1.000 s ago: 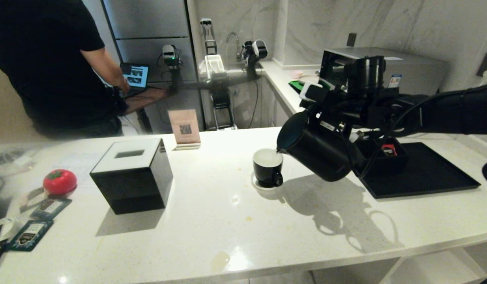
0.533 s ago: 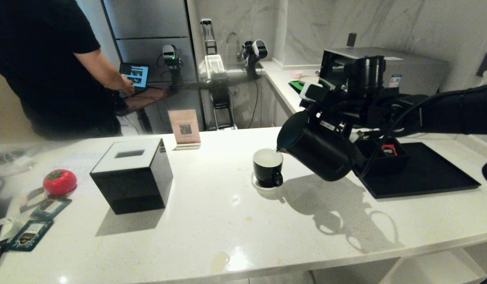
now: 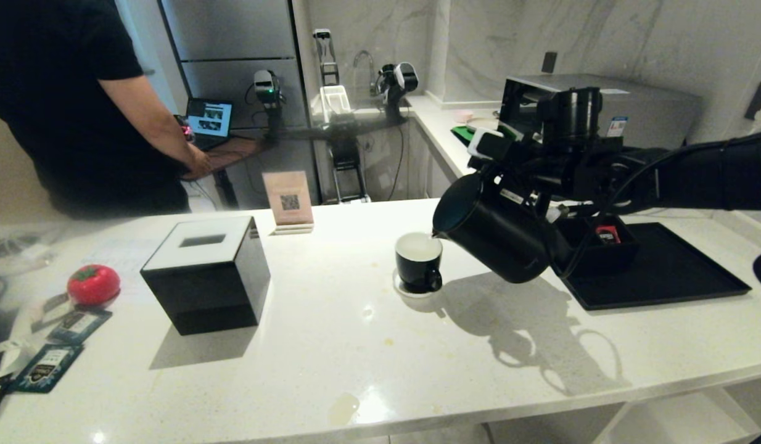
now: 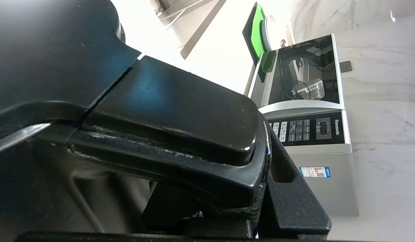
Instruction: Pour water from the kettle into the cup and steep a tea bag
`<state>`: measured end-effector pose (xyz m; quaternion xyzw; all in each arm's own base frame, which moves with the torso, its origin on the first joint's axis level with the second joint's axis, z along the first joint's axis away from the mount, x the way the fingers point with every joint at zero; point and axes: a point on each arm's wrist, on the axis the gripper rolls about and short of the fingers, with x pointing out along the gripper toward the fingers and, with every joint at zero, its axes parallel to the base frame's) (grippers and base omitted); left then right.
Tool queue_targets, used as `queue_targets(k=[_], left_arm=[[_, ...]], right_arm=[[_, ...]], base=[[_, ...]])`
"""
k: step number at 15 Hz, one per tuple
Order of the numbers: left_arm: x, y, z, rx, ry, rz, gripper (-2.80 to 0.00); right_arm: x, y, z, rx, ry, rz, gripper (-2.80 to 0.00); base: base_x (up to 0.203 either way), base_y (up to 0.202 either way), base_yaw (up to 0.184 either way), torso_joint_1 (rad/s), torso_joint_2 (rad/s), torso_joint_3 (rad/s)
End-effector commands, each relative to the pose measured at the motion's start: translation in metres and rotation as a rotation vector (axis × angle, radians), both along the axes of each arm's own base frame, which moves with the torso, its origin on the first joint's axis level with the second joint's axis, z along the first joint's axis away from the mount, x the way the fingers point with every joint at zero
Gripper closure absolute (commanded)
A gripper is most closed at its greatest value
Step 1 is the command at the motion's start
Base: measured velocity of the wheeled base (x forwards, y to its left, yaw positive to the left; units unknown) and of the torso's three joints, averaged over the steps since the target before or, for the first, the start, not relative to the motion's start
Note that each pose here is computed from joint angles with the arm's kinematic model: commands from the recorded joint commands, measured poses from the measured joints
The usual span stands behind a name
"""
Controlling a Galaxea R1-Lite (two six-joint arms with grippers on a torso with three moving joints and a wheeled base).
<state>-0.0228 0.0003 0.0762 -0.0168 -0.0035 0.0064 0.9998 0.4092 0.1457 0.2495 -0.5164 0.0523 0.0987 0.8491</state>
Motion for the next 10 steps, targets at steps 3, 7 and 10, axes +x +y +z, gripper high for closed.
queue_targets(k=[3, 7, 10], left_arm=[[0.0, 0.0, 0.0, -0.001, 0.0, 0.001, 0.0], [0.0001, 0.0, 0.0001, 0.0, 0.001, 0.001, 0.0], [0.0001, 0.0, 0.0001, 0.0, 0.001, 0.001, 0.0]], right_arm=[[-0.0002, 0.0007, -0.0004, -0.009, -0.001, 0.003, 0.0], [-0.0003, 0.0007, -0.0004, -0.013, -0.001, 0.003, 0.0], [-0.0005, 0.0014, -0.0001, -0.04, -0.005, 0.012, 0.0]], base=[[0.0, 0.0, 0.0, 0.0, 0.0, 0.0], [0.0, 0.0, 0.0, 0.0, 0.0, 0.0], [0.0, 0.0, 0.0, 0.0, 0.0, 0.0]])
